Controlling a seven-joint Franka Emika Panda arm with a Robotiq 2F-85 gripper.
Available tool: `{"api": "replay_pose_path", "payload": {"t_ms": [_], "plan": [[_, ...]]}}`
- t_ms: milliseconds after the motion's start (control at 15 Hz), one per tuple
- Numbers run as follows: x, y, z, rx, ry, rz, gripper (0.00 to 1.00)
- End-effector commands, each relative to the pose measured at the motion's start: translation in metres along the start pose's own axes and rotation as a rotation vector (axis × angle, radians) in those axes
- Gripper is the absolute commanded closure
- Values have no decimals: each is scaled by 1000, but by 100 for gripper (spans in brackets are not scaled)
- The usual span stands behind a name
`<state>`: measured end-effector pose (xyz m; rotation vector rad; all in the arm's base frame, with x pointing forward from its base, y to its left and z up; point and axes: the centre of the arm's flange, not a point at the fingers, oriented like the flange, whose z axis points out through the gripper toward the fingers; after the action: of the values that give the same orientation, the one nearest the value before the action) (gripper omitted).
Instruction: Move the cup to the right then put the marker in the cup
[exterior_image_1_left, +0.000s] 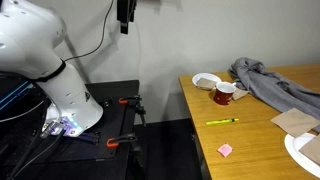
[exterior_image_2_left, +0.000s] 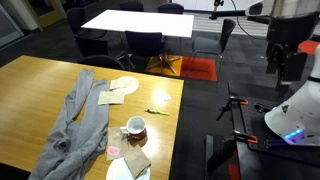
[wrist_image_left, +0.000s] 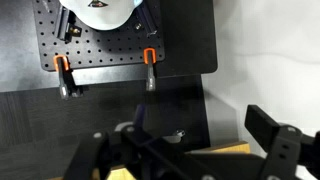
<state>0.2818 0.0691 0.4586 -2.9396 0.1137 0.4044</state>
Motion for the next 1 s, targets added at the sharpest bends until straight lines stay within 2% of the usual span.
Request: {"api": "replay_pose_path", "payload": {"t_ms": [0, 933], "plan": [[0, 0, 0, 0, 0, 0, 0], [5, 1, -2, -8, 8, 1, 0]]}}
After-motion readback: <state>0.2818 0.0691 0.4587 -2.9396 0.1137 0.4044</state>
